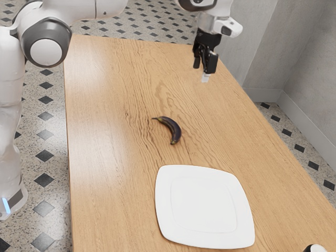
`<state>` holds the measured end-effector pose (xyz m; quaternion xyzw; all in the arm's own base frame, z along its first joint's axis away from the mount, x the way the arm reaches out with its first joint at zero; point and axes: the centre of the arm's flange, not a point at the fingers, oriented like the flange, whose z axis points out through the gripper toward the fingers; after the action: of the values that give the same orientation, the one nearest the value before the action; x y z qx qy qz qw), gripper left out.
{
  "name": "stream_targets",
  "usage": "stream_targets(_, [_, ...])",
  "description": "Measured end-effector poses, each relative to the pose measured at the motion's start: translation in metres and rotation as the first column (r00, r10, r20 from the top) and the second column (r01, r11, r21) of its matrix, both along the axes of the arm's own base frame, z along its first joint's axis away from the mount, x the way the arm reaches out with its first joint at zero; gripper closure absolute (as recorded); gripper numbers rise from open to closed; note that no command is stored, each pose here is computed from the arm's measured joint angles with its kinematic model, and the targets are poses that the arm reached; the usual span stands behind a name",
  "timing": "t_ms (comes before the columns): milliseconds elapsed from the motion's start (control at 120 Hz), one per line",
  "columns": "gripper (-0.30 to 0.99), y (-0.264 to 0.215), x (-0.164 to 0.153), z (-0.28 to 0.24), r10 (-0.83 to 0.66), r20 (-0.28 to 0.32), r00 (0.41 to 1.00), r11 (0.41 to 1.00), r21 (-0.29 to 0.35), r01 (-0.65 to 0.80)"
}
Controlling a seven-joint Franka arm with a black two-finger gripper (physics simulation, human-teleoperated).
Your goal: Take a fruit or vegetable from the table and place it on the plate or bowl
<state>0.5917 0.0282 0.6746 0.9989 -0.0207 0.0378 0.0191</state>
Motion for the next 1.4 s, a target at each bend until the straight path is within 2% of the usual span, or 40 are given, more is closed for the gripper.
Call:
stream_targets(142, [0.0, 0.001, 0.005, 0.005, -0.013, 0.05, 0.999, 1.0, 0.005, 0.013])
stream_targets(375, [0.0, 0.002, 0.008, 0.013, -0.037, 0.094, 0.995, 0.999, 0.014, 0.036])
stream_targets(467, [0.0, -0.002, 0.005, 0.025, -0.103, 0.118, 0.988, 0.995, 0.028, 0.1])
stream_targets(558, [0.0, -0.008, 0.006, 0.019, -0.217, 0.107, 0.97, 0.976, 0.045, 0.214])
stream_targets(700, [0.0, 0.01, 0.01, -0.02, -0.368, 0.038, 0.929, 0.929, 0.041, 0.367])
stream_targets(950, [0.0, 0.04, 0.018, -0.064, -0.555, -0.024, 0.831, 0.831, 0.03, 0.556])
stream_targets(1092, [0.0, 0.051, -0.014, -0.083, -0.649, -0.016, 0.76, 0.76, 0.015, 0.65])
stream_targets(1400, [0.0, 0.055, -0.043, -0.122, -0.806, -0.026, 0.592, 0.59, 0.043, 0.806])
